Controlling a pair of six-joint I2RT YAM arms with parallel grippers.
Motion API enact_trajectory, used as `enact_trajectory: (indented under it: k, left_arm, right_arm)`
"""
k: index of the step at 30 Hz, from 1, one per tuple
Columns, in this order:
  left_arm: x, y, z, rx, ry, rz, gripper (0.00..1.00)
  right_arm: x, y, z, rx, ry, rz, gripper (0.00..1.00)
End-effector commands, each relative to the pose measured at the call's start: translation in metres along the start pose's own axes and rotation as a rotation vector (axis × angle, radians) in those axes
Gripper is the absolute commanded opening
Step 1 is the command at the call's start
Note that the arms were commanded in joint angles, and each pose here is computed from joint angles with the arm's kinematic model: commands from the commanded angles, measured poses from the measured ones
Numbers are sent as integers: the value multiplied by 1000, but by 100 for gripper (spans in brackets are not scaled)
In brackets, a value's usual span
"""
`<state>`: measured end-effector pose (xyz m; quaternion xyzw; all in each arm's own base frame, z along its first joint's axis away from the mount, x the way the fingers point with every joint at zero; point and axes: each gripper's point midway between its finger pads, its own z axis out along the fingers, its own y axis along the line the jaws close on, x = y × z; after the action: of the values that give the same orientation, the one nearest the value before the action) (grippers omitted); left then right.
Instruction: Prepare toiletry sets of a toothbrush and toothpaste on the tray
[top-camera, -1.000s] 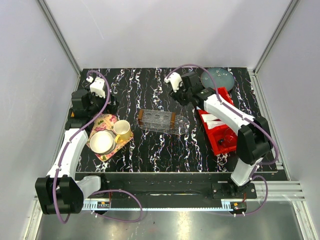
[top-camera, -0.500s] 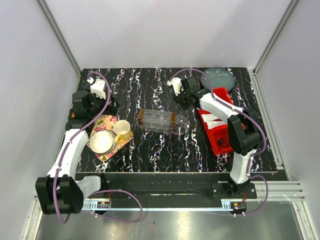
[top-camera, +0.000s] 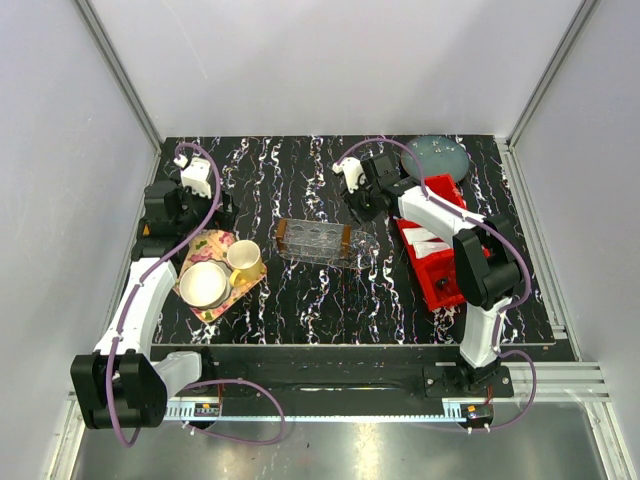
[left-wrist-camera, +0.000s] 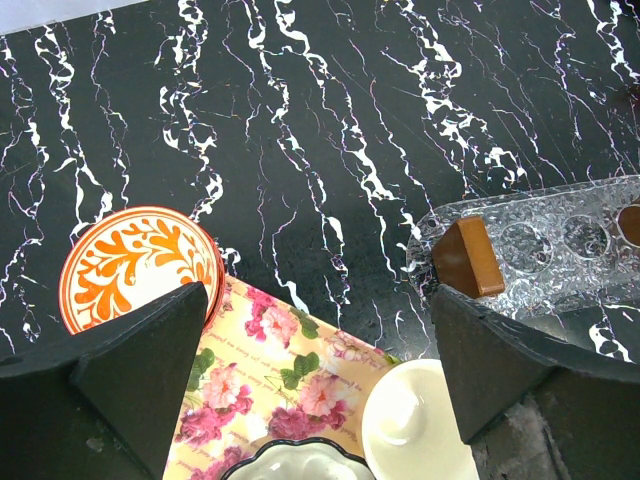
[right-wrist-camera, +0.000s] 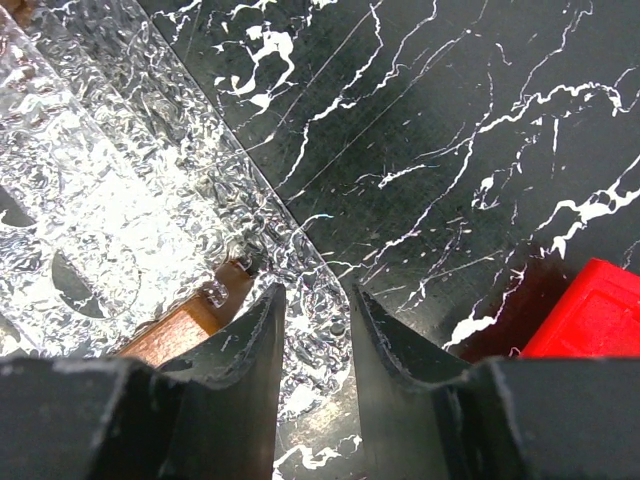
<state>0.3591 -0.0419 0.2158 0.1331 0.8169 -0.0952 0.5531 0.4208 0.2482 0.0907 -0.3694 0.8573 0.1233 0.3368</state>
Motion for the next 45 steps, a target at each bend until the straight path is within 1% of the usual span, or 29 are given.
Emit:
enact_trajectory:
  k: [1, 5, 21, 45]
  left_arm:
    - [-14, -2, 0, 11, -60, 22, 99]
    - [-13, -1, 0, 8, -60, 24, 99]
    - [-12, -2, -2, 6, -63, 28, 99]
    - [-12, -3, -4, 8, -66, 31, 99]
  right_arm:
    - [-18, 6, 0, -38, -53, -3, 37]
    - [-14, 12, 0, -66, -47, 1, 36]
    - [-4, 17, -1, -88, -29, 3, 33]
    - [-4, 28, -5, -126, -33, -3, 30]
